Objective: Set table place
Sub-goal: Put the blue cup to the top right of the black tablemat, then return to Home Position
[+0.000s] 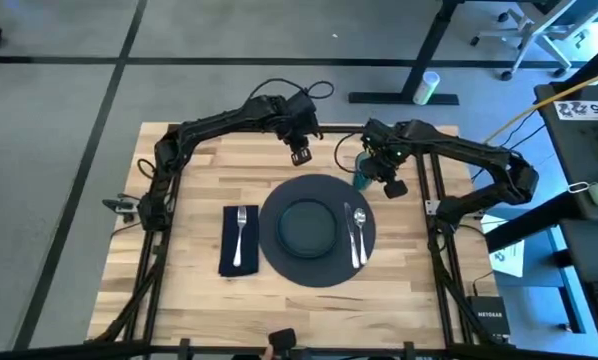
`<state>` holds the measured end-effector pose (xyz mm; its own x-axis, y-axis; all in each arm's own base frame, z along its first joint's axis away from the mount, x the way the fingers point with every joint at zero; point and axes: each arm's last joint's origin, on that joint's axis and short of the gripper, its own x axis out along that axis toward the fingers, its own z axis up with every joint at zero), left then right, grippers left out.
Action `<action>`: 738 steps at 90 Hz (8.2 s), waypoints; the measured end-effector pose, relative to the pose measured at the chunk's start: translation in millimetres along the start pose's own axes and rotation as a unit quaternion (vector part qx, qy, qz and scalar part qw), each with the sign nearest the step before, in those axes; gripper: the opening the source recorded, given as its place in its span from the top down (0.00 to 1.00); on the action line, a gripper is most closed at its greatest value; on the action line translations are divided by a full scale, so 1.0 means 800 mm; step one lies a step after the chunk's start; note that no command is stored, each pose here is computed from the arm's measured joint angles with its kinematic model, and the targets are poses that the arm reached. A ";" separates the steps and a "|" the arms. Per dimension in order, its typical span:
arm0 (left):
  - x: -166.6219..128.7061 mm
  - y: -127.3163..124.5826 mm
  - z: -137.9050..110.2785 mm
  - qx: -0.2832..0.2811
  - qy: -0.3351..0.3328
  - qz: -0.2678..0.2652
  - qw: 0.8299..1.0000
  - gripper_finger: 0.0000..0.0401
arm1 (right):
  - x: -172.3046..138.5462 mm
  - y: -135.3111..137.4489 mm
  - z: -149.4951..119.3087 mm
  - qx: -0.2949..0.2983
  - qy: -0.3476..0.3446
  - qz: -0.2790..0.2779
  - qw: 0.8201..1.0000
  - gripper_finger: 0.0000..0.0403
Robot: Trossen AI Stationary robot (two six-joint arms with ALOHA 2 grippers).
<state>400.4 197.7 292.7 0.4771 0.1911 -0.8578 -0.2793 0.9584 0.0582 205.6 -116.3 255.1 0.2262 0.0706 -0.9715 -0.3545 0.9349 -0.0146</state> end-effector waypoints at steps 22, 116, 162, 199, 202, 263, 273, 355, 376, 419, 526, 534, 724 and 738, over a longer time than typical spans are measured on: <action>0.000 0.000 0.000 -0.003 0.000 0.000 1.000 1.00 | 0.001 -0.001 0.000 0.001 0.000 -0.001 1.000 0.98; 0.000 0.000 0.000 -0.005 0.001 0.000 1.000 1.00 | 0.004 -0.002 -0.001 0.009 0.019 -0.015 1.000 0.59; -0.050 -0.025 0.006 0.013 -0.038 -0.009 0.999 1.00 | -0.043 -0.010 0.016 -0.015 -0.009 -0.048 0.999 0.55; -0.107 -0.079 0.016 0.069 -0.112 -0.031 0.991 1.00 | -0.066 0.001 0.013 -0.018 0.011 -0.007 1.000 0.62; -0.109 -0.084 0.018 0.075 -0.118 -0.033 0.990 1.00 | -0.066 0.001 0.013 -0.018 0.011 -0.007 1.000 0.65; -0.118 -0.141 0.055 0.115 -0.308 -0.099 0.939 1.00 | -0.102 0.060 0.011 -0.075 -0.089 -0.056 0.992 0.99; -0.102 -0.151 0.057 0.101 -0.353 -0.106 0.924 1.00 | -0.106 0.074 0.006 -0.078 -0.114 -0.077 0.987 1.00; -0.094 -0.170 -0.053 0.087 -0.381 -0.133 0.911 1.00 | -0.080 0.135 -0.053 -0.097 -0.377 -0.207 0.898 1.00; -0.100 -0.162 -0.115 0.075 -0.394 -0.133 0.906 1.00 | -0.066 0.143 -0.062 -0.109 -0.439 -0.219 0.865 1.00; -0.116 -0.138 -0.222 0.058 -0.396 -0.098 0.911 1.00 | -0.009 0.137 -0.068 -0.093 -0.484 -0.235 0.838 1.00; -0.101 -0.124 -0.394 -0.021 -0.456 -0.123 0.881 1.00 | 0.059 0.155 -0.116 -0.013 -0.538 -0.358 0.763 1.00; -0.100 -0.124 -0.400 -0.030 -0.462 -0.128 0.877 1.00 | 0.064 0.152 -0.116 -0.002 -0.546 -0.374 0.750 1.00; -0.075 -0.115 -0.442 -0.105 -0.449 -0.039 0.887 1.00 | 0.085 0.147 -0.118 0.037 -0.508 -0.372 0.776 1.00; -0.074 -0.115 -0.442 -0.073 -0.447 -0.017 0.891 1.00 | 0.085 0.147 -0.118 0.036 -0.509 -0.372 0.776 1.00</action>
<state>103.0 23.5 157.8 0.9427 0.3170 -0.1046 -0.3258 0.9418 -0.0825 93.5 -34.8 165.1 0.9560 -0.2932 -0.0105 0.2599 0.8631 -0.4331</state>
